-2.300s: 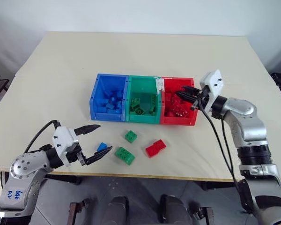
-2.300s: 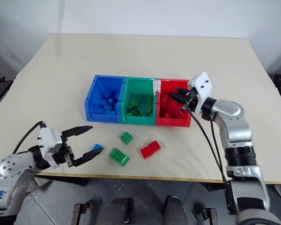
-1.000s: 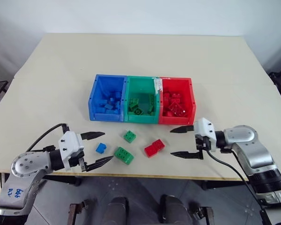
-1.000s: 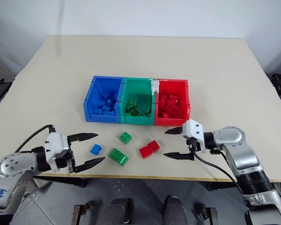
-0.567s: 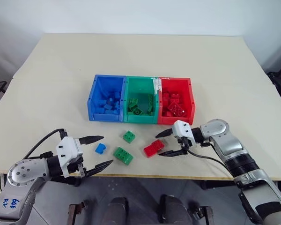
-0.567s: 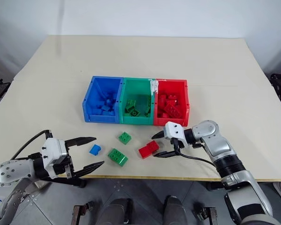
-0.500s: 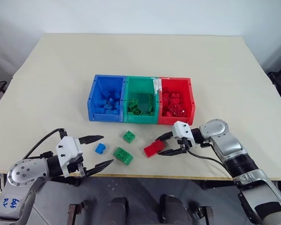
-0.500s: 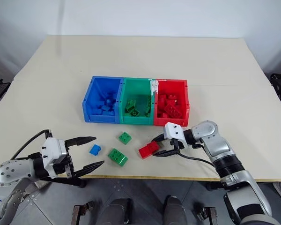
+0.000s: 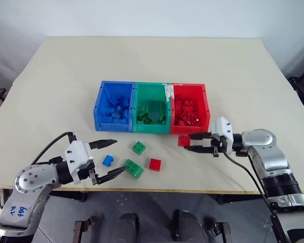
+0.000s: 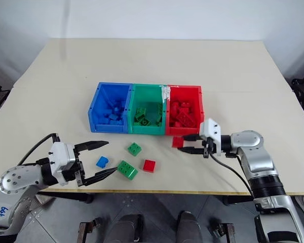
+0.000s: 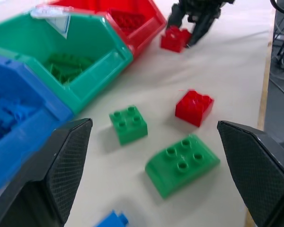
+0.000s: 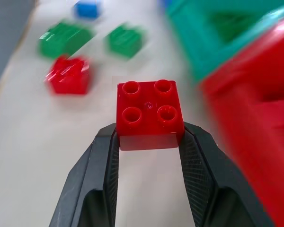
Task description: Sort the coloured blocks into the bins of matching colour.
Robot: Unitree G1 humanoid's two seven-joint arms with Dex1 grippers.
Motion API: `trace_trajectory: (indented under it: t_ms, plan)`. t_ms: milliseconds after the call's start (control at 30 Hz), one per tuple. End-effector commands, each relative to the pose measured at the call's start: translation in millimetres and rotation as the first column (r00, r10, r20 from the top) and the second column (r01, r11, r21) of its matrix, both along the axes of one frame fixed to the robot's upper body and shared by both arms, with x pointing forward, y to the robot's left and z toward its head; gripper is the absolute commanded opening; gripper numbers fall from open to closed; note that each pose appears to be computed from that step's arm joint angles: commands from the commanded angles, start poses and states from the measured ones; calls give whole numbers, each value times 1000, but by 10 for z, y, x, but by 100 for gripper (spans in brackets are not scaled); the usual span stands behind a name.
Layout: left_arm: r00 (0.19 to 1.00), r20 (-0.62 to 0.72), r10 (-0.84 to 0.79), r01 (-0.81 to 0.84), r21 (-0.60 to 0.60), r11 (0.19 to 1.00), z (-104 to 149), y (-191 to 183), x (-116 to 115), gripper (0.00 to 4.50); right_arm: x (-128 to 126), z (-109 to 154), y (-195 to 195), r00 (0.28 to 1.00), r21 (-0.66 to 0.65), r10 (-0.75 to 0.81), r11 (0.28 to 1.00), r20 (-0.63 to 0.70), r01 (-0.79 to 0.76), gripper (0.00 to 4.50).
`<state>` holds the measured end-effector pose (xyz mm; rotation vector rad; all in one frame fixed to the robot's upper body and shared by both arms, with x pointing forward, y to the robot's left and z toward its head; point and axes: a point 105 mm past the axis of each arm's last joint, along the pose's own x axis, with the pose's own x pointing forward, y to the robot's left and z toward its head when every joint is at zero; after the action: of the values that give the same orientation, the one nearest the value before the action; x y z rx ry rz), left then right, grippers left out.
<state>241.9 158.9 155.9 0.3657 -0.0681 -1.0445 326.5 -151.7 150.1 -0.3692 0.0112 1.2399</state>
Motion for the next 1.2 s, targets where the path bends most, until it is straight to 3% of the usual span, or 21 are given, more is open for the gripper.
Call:
trace_trajectory:
  t_ms: [33,267,567,767,1033,1200]
  plan:
    - [999,33,-9,10,-42,999,87,-75,68,450,197,380,-124,979,134,-170,979,109,155,143]
    - [997,70,9,-2,-91,996,202,-140,173,450,663,591,-292,893,249,-434,883,115,397,143]
    - [998,62,31,-25,-87,996,172,-84,142,450,626,575,-195,919,241,-371,912,131,333,444]
    - [998,56,9,-6,-58,998,132,-40,96,450,223,690,-397,952,299,-262,932,158,206,444]
    - [992,-6,-128,128,-20,992,19,-215,44,450,-309,204,-827,978,-3,-184,983,95,186,444]
    - [985,7,-170,170,-33,985,23,-334,61,450,-405,98,-985,976,-51,-204,977,83,208,444]
